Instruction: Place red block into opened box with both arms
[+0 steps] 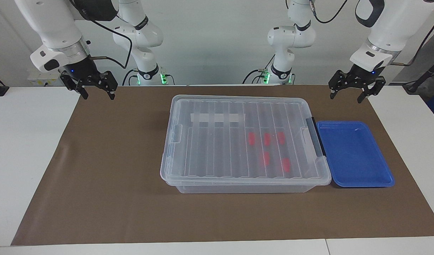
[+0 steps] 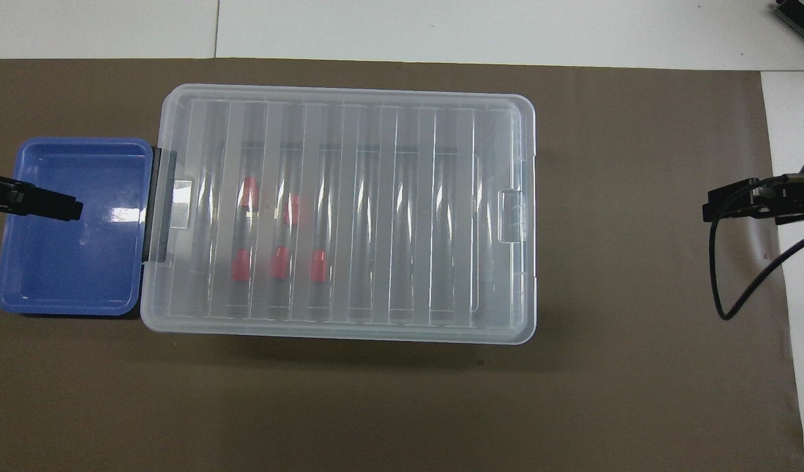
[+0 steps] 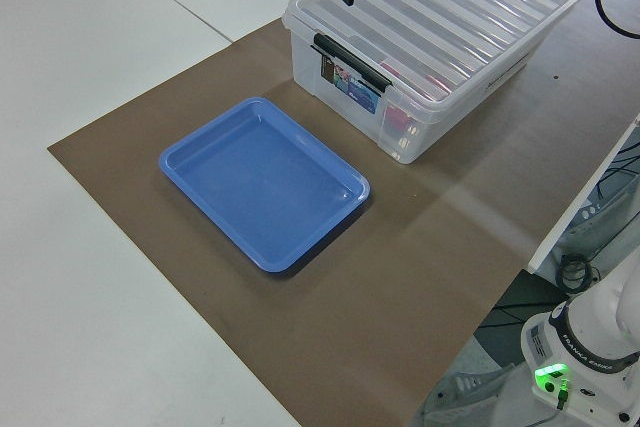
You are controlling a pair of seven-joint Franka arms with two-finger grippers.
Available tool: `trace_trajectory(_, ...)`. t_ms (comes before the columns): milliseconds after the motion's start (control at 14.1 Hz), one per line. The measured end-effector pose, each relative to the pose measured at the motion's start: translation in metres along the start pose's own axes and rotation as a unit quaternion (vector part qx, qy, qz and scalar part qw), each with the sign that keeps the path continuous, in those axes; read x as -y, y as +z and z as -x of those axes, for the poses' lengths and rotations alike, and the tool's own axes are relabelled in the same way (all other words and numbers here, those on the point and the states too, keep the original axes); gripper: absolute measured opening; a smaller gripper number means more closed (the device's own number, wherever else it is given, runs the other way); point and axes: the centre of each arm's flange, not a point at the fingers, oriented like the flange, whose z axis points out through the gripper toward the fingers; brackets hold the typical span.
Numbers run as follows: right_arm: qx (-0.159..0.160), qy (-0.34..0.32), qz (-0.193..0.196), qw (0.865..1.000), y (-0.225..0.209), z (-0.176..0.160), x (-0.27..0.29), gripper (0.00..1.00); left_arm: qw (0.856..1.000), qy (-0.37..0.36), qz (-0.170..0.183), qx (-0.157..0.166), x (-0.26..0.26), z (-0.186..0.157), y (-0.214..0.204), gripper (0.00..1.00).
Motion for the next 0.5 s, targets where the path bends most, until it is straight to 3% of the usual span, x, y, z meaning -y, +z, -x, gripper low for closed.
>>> trace_trajectory(498, 0.004, 0.006, 0.003, 1.0, 0.0017, -0.0001, -0.0019, 0.96, 1.0, 0.0, 0.0, 0.0, 0.0, 0.0, 0.0, 1.0)
